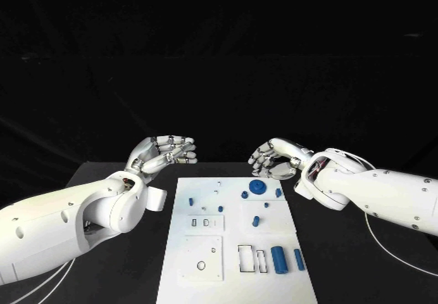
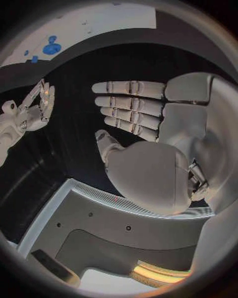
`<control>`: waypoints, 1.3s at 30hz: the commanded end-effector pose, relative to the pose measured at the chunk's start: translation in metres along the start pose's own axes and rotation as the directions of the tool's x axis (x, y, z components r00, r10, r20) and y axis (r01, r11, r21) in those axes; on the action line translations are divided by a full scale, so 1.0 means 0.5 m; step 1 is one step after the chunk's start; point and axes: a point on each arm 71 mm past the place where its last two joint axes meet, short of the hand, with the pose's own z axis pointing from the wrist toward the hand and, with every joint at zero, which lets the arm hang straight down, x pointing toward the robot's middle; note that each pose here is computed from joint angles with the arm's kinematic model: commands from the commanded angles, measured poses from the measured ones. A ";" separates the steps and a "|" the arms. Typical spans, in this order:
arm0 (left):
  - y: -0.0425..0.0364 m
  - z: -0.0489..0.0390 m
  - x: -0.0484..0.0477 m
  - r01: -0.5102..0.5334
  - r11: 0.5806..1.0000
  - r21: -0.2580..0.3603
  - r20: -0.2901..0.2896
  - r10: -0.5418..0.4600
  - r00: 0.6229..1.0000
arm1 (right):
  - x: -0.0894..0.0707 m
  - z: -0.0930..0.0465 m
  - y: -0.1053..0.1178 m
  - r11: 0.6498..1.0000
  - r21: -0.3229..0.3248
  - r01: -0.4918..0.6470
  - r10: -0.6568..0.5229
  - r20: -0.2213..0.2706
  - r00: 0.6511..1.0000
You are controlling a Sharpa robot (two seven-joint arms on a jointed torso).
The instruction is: Assemble the parts on the task board
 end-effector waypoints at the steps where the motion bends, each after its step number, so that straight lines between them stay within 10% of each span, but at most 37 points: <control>1: -0.014 -0.007 0.014 0.013 1.000 0.010 -0.062 -0.012 0.998 | 0.013 0.001 0.002 0.966 0.026 0.256 -0.251 -0.108 0.962; 18: -0.068 -0.022 0.012 0.027 0.999 0.046 -0.067 -0.024 0.997 | 0.029 0.019 0.028 0.895 0.006 0.447 -0.439 -0.174 0.881; 39: -0.084 -0.023 0.012 0.027 0.998 0.051 -0.076 -0.024 0.997 | 0.049 0.035 0.029 0.884 0.008 0.468 -0.456 -0.214 0.864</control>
